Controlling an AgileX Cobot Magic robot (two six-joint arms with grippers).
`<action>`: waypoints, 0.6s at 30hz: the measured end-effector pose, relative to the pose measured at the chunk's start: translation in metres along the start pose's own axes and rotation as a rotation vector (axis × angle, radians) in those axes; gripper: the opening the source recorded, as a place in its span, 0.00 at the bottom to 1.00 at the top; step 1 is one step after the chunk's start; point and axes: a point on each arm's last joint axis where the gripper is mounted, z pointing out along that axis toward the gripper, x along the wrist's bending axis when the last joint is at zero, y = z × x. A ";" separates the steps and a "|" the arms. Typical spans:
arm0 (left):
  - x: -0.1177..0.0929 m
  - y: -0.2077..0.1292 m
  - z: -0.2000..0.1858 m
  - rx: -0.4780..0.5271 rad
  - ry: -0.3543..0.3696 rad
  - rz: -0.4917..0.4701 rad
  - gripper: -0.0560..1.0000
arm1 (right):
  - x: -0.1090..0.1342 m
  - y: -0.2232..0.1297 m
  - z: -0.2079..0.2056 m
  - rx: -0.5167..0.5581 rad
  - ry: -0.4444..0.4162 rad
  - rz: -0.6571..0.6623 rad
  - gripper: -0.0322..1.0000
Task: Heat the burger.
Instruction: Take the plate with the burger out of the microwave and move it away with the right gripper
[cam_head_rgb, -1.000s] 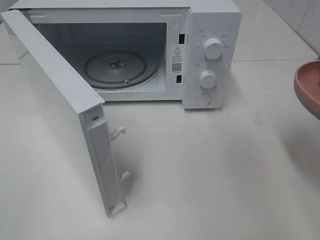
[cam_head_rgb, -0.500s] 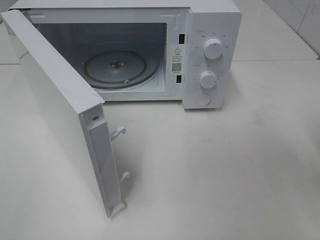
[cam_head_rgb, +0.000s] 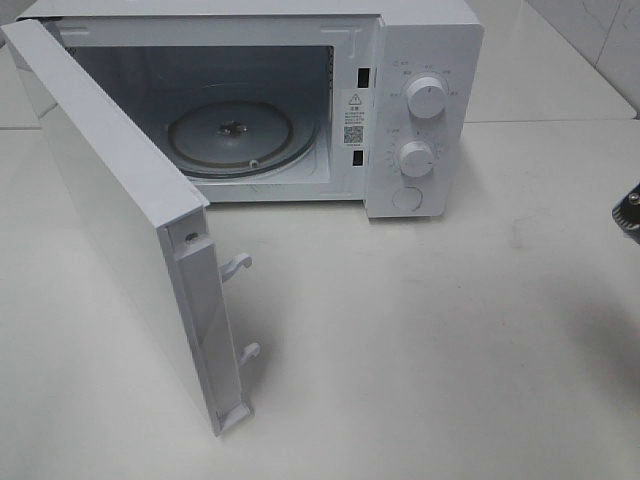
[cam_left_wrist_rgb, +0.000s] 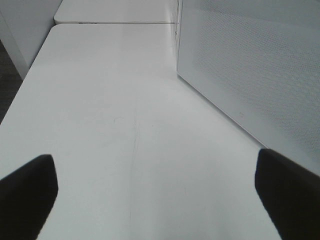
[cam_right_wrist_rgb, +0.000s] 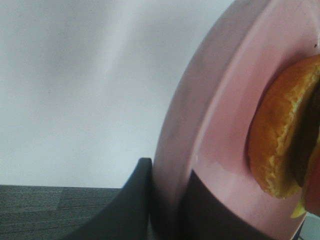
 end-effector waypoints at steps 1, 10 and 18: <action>0.000 0.000 0.000 0.000 0.000 0.000 1.00 | 0.004 0.002 0.003 0.018 0.000 0.028 0.13; 0.000 0.000 0.000 0.000 0.000 0.000 1.00 | 0.017 0.012 0.013 0.065 -0.009 0.069 0.13; 0.000 0.000 0.000 0.000 0.000 0.000 1.00 | 0.037 0.024 0.028 0.076 0.011 0.095 0.13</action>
